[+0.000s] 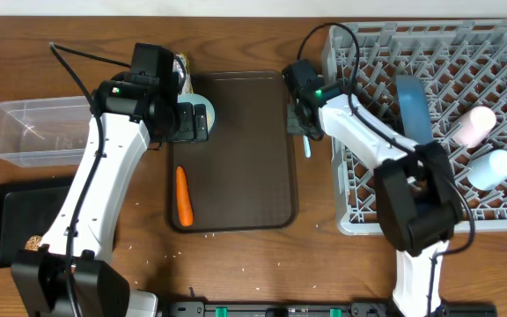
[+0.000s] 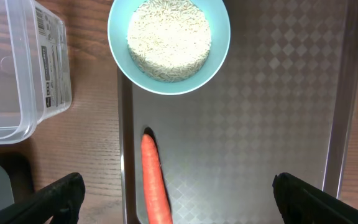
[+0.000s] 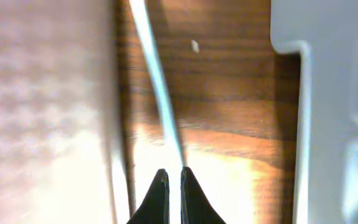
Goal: Sort waste into correct bins and load items into the dishwasher rack
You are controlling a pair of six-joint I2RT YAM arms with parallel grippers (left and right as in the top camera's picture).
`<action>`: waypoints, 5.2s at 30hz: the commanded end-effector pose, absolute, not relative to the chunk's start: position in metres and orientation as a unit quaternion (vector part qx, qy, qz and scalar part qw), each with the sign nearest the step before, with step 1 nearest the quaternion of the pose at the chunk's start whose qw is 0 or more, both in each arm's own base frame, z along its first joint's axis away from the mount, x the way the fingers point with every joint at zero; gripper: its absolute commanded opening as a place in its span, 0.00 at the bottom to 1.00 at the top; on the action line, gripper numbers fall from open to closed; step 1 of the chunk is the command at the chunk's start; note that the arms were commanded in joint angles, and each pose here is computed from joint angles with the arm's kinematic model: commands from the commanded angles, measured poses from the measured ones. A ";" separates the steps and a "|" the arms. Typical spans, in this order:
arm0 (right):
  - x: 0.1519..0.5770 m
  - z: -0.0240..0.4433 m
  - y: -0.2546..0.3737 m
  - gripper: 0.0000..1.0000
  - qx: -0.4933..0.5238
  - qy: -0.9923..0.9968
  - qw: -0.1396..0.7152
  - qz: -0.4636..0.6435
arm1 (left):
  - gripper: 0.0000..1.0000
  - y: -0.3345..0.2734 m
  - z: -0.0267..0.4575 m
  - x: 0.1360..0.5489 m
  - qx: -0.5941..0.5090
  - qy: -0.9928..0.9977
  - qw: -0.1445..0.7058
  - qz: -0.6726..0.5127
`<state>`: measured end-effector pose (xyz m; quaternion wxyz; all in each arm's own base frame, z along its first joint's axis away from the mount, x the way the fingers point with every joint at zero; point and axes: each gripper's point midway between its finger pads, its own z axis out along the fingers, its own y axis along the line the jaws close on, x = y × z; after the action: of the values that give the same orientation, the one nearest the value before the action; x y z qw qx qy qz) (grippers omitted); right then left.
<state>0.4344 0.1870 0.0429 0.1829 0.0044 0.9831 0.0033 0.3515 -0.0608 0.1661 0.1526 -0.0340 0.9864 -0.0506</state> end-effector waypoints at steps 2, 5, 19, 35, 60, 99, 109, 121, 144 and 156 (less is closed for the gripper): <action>0.437 0.093 0.193 0.01 -0.010 0.973 0.229 0.023 | 0.98 -0.057 0.163 0.352 -0.034 0.987 0.151 -0.043; 0.436 0.107 0.193 0.01 -0.009 0.970 0.240 0.028 | 0.98 -0.057 0.163 0.352 -0.034 0.987 0.151 -0.043; 0.431 0.030 0.190 0.27 -0.111 0.978 0.172 -0.026 | 0.98 -0.057 0.163 0.352 -0.034 0.987 0.151 -0.043; 0.463 -0.003 0.187 0.35 -0.122 0.970 0.207 -0.038 | 0.98 -0.057 0.163 0.352 -0.034 0.987 0.151 -0.043; 0.485 -0.021 0.194 0.11 -0.120 0.964 0.238 -0.017 | 0.98 -0.057 0.163 0.352 -0.034 0.987 0.151 -0.043; 0.446 0.022 0.188 0.22 0.020 0.982 0.186 0.013 | 0.98 -0.057 0.164 0.353 -0.034 0.987 0.152 -0.043; 0.451 -0.004 0.190 0.24 0.060 0.981 0.186 0.008 | 0.98 -0.057 0.164 0.353 -0.034 0.987 0.153 -0.043; 0.444 -0.026 0.195 0.11 0.074 0.983 0.169 0.004 | 0.98 -0.057 0.164 0.353 -0.034 0.987 0.152 -0.043; 0.444 0.129 0.193 0.03 -0.004 0.960 0.278 0.042 | 0.98 -0.057 0.164 0.353 -0.034 0.987 0.152 -0.043; 0.417 0.139 0.127 0.05 0.013 0.975 0.220 -0.009 | 0.98 -0.057 0.164 0.353 -0.034 0.987 0.152 -0.043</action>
<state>0.4157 0.1469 0.1439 0.2309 0.0141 0.9728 0.0099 0.3530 -0.0610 0.1665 0.1557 -0.0339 0.9859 -0.0514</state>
